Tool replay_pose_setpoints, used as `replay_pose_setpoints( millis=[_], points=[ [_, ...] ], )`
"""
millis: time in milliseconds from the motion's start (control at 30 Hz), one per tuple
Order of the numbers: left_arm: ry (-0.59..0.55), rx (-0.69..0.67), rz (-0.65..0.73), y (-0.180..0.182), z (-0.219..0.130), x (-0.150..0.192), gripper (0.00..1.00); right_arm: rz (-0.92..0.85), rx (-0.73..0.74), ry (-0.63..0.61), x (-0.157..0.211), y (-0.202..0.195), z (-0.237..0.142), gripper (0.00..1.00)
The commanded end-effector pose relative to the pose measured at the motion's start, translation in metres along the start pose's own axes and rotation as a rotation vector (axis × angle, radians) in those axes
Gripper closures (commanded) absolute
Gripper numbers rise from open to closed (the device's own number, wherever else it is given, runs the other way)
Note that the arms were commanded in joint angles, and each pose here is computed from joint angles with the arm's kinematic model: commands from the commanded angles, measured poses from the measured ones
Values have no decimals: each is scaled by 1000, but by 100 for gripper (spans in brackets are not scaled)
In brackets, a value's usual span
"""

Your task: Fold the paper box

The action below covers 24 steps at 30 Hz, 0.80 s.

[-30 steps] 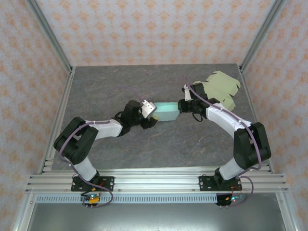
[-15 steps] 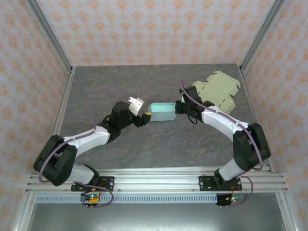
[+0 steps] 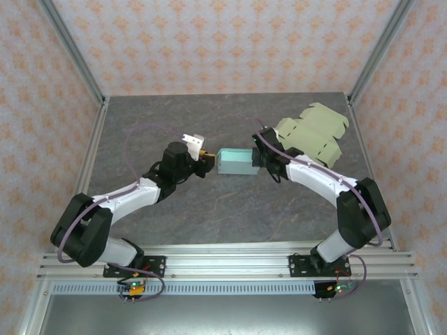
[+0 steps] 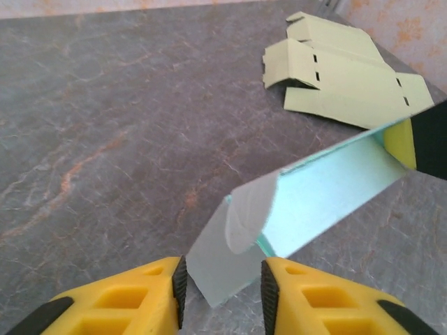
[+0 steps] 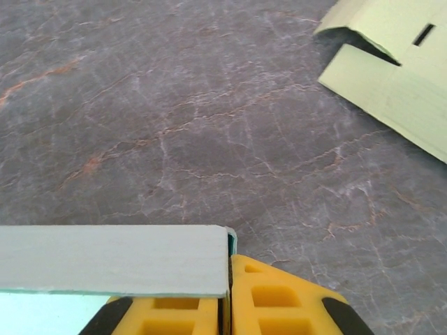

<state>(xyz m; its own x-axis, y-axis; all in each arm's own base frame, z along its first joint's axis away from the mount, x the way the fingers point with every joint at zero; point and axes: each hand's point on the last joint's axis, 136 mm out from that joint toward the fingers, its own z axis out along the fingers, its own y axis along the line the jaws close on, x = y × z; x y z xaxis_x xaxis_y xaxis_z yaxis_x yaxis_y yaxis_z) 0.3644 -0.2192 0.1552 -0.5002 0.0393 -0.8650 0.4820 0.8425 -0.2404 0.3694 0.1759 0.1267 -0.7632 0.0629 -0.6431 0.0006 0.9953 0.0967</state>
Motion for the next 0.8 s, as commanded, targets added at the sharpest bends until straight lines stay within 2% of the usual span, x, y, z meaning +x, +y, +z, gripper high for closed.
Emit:
replay_pose_setpoints(
  millis=[0,233,333,400,533,667,767],
  points=[
    [-44,61,18,-18,4,-27,61,20,119,-1,0,-13,0,89],
    [-16,97,-21,-26,28,-23,63,15,141,-8,-3,-5,-1,89],
    [4,57,-44,-20,38,-23,72,22,145,-4,-2,-5,0,89],
    [44,44,-58,-18,44,-20,82,24,146,-2,-2,-5,0,89],
    [64,61,-45,-22,46,-19,87,24,151,-1,-2,-6,-1,89],
    [90,95,-43,-29,46,-22,100,21,151,1,-1,-5,0,89],
    [106,102,-71,-31,48,-25,100,26,154,6,0,-6,2,89]
  ],
)
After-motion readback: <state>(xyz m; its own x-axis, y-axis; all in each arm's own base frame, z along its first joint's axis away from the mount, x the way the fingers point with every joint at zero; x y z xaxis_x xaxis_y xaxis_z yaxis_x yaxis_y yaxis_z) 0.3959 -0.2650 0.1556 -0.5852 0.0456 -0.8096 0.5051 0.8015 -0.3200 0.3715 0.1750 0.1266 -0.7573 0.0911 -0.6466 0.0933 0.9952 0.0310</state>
